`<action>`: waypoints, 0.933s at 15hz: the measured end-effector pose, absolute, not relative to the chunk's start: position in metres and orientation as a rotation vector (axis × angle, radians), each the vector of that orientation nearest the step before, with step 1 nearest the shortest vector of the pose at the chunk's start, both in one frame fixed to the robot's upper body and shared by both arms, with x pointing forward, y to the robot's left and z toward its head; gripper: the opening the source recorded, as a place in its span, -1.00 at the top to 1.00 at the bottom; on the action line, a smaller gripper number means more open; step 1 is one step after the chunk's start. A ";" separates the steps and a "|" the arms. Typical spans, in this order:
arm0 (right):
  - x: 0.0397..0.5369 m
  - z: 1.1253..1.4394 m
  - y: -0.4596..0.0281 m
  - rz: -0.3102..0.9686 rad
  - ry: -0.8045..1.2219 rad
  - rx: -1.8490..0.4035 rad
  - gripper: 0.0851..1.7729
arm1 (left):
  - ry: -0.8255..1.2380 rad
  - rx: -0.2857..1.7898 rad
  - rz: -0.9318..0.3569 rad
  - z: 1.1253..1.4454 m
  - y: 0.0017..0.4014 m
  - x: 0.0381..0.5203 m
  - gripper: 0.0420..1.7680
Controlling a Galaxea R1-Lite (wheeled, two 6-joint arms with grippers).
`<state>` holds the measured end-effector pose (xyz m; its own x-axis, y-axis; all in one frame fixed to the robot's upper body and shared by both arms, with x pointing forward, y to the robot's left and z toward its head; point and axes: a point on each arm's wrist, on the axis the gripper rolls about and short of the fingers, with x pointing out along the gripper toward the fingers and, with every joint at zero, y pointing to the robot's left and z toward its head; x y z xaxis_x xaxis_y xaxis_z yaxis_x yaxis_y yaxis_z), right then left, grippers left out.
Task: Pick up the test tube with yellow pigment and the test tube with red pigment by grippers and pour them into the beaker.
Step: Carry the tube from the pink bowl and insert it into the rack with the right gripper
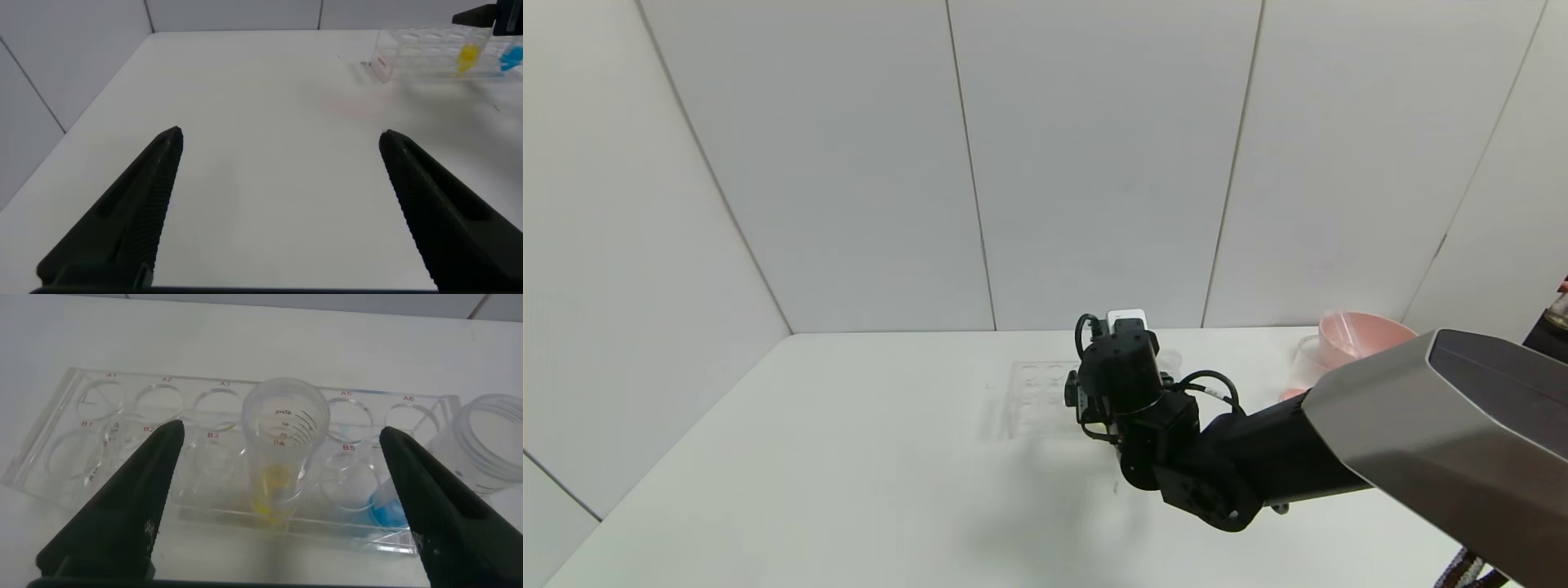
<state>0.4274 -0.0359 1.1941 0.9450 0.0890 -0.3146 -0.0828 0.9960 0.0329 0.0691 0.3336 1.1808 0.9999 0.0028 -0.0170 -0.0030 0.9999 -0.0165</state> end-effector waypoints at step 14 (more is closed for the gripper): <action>0.427 1.193 -0.036 0.088 0.321 0.014 -0.12 | 0.017 -0.016 0.003 1.181 0.334 0.069 -0.94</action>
<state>0.4273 -0.0357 1.1932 0.9450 0.0884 -0.3149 -0.0838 0.9961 0.0282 0.0691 0.3336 1.1808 0.9999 0.0028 -0.0170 -0.0030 0.9999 -0.0161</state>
